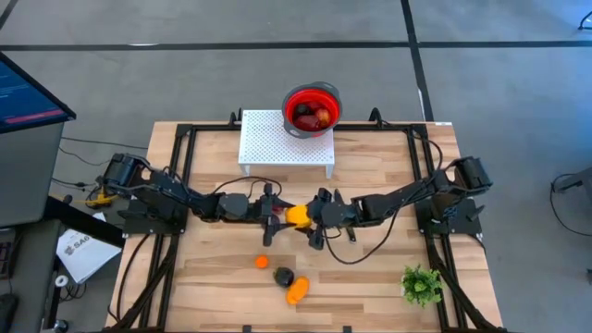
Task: Pick & Place Fruit
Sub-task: Put the yellow bell pepper into the strainer bowl on the shelf
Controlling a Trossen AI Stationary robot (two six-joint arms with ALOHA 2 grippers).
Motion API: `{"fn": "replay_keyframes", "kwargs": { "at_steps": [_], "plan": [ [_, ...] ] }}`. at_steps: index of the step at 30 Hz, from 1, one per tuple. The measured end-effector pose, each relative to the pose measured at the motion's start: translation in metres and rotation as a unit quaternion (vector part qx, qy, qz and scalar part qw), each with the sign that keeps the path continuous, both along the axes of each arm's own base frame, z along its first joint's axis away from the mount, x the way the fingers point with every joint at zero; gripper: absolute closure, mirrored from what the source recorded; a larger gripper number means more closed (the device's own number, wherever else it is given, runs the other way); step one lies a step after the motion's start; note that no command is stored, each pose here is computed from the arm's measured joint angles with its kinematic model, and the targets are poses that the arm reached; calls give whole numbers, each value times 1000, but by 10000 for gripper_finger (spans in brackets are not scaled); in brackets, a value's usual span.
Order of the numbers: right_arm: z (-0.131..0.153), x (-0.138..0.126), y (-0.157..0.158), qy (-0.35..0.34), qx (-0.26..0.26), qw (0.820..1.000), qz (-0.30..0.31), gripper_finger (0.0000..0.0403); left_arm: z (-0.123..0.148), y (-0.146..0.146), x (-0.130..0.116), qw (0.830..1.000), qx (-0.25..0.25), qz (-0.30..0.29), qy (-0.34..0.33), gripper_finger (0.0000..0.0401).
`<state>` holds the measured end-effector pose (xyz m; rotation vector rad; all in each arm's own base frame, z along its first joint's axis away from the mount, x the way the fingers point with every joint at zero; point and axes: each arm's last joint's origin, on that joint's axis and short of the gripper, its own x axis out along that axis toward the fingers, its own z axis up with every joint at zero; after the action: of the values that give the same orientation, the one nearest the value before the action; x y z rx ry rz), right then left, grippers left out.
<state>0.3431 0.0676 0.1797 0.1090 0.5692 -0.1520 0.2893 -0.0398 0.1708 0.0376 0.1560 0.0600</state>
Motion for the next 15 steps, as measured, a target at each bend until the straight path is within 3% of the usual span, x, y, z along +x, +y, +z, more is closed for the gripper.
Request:
{"fn": "replay_keyframes", "kwargs": {
  "at_steps": [7,12,15],
  "plan": [
    [0,2,-9,9,44,998,41,87,0,0,0,1000,-7,-3,-1,157],
    [-3,2,-9,26,78,993,84,26,3,-2,0,1000,-1,-18,-11,160],
    [-8,-2,-11,58,75,993,75,10,3,0,1,1000,3,-2,-11,157]
  ]
}}
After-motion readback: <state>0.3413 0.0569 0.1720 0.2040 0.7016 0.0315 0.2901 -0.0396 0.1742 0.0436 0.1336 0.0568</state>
